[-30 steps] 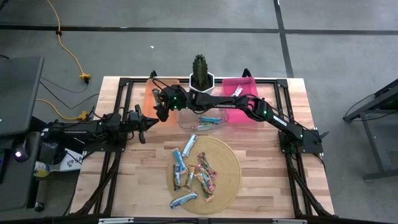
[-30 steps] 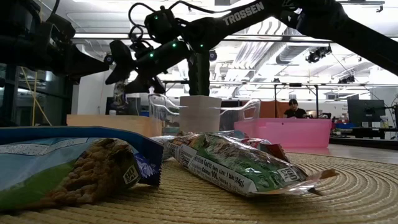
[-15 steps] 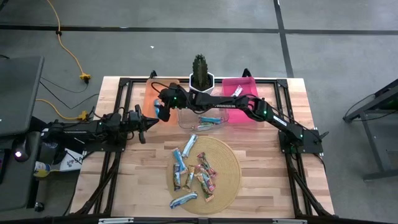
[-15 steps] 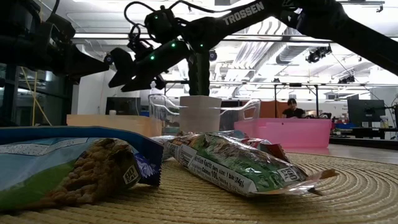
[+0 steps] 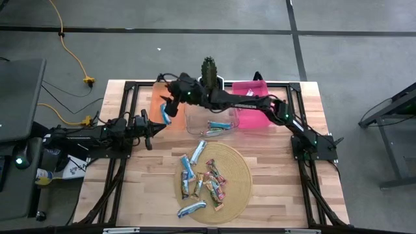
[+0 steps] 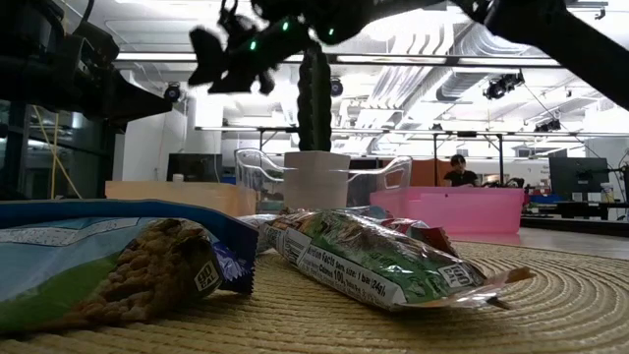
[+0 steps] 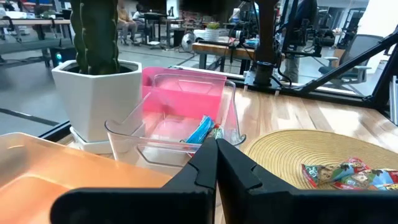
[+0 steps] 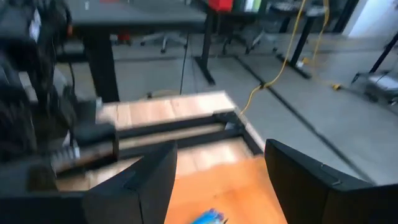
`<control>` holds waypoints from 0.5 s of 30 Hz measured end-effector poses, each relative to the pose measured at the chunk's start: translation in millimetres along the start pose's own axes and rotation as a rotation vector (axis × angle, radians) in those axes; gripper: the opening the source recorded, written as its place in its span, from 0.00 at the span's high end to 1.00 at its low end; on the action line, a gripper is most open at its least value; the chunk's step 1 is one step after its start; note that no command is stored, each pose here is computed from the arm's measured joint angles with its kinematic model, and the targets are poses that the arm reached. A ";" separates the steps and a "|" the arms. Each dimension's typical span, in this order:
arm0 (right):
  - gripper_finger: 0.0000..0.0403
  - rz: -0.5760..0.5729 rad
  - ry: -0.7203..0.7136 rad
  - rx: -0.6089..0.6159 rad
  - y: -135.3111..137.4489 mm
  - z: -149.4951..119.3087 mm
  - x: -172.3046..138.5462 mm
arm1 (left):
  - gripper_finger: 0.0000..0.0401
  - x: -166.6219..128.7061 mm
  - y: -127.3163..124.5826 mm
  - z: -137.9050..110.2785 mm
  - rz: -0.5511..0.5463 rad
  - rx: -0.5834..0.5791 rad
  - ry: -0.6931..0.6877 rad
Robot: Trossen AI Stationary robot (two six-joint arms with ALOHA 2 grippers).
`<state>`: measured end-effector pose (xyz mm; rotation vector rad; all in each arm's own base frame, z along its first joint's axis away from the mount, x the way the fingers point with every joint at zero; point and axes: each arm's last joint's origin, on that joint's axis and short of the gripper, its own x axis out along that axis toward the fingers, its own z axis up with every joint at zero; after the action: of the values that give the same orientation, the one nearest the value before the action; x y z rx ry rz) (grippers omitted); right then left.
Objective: Pick and place Granola Bars by type
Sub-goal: Put the red granola bar into the transparent bin
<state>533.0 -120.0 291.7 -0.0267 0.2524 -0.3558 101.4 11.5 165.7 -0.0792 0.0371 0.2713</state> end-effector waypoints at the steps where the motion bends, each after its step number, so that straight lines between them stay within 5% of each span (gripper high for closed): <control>1: 0.44 0.000 -0.013 0.002 0.1 6.5 -4.6 | 1.00 0.0 0.0 0.1 0.000 0.000 -0.001; 15: 0.45 0.150 -0.146 0.198 17.9 94.5 -90.9 | 1.00 0.0 0.0 0.0 0.000 0.000 -0.001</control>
<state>480.3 -73.3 403.8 0.1601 0.0733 -0.2269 101.4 11.6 165.7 -0.0789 0.0366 0.2718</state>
